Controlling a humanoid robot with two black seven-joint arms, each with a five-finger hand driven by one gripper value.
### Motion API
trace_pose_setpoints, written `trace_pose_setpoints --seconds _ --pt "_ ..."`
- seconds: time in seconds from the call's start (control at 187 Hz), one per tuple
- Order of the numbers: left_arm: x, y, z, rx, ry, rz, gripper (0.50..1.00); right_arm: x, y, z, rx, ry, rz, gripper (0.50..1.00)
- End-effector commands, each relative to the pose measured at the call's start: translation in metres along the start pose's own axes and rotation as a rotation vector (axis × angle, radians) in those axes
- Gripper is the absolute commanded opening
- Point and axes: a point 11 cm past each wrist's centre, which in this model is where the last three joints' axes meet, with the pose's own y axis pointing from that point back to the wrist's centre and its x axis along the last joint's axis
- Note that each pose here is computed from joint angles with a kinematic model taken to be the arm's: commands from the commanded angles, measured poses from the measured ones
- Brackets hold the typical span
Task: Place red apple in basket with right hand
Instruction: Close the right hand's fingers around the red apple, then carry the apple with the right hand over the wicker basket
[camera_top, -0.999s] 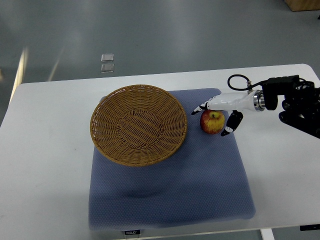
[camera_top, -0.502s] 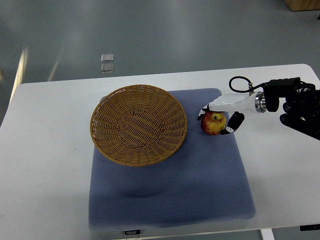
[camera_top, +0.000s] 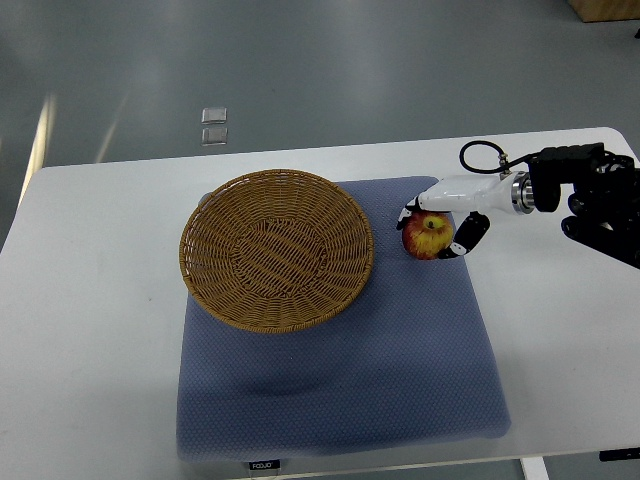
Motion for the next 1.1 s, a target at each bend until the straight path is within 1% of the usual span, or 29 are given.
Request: trace_pose_setpoints --seconds 0.0,0.048,0.102,0.107,0.118,0.16,0.208,0.214,0.262,0.428,0.481,0.486,0.508,0.561,0.663,0.834,0.839,0.85,0.919,1.096 --pt "0.000 0.000 0.000 0.000 0.000 0.000 1.000 0.020 0.002 -0.002 0.001 0.026 0.026 0.719" --pt "0.000 0.000 0.000 0.000 0.000 0.000 1.000 0.035 0.003 -0.004 0.000 0.045 0.043 0.719" --pt "0.000 0.000 0.000 0.000 0.000 0.000 1.000 0.035 0.003 -0.004 0.000 0.045 0.043 0.719" --pt "0.000 0.000 0.000 0.000 0.000 0.000 1.000 0.049 0.006 -0.005 0.000 0.061 0.058 0.719" --pt "0.000 0.000 0.000 0.000 0.000 -0.001 1.000 0.052 0.006 -0.006 -0.001 0.066 0.062 0.719" --pt "0.000 0.000 0.000 0.000 0.000 0.000 1.000 0.062 0.008 -0.007 0.000 0.075 0.076 0.719" --pt "0.000 0.000 0.000 0.000 0.000 0.000 1.000 0.062 0.008 -0.007 0.000 0.075 0.076 0.719" --pt "0.000 0.000 0.000 0.000 0.000 0.000 1.000 0.072 0.009 -0.010 0.002 0.087 0.087 0.721" --pt "0.000 0.000 0.000 0.000 0.000 0.000 1.000 0.080 0.009 -0.013 0.006 0.097 0.088 0.721" --pt "0.000 0.000 0.000 0.000 0.000 0.000 1.000 0.104 -0.017 -0.056 0.096 0.152 0.098 0.721" --pt "0.000 0.000 0.000 0.000 0.000 0.000 1.000 0.104 -0.017 -0.056 0.096 0.152 0.098 0.721" --pt "0.000 0.000 0.000 0.000 0.000 0.000 1.000 0.106 -0.028 -0.071 0.131 0.162 0.095 0.721" --pt "0.000 0.000 0.000 0.000 0.000 0.000 1.000 0.106 -0.033 -0.078 0.146 0.167 0.093 0.721" --pt "0.000 0.000 0.000 0.000 0.000 -0.001 1.000 0.106 -0.044 -0.093 0.177 0.175 0.086 0.721" --pt "0.000 0.000 0.000 0.000 0.000 0.000 1.000 0.104 -0.060 -0.113 0.189 0.184 0.079 0.727" --pt "0.000 0.000 0.000 0.000 0.000 -0.001 1.000 0.095 -0.068 -0.119 0.196 0.179 0.063 0.729" --pt "0.000 0.000 0.000 0.000 0.000 0.000 1.000 0.088 -0.073 -0.121 0.194 0.184 0.045 0.729" --pt "0.000 0.000 0.000 0.000 0.000 0.000 1.000 0.084 -0.074 -0.121 0.192 0.182 0.038 0.729" --pt "0.000 0.000 0.000 0.000 0.000 0.000 1.000 0.070 -0.077 -0.117 0.184 0.174 0.015 0.729" --pt "0.000 0.000 0.000 0.000 0.000 0.000 1.000 0.053 -0.081 -0.106 0.140 0.143 0.002 0.735"
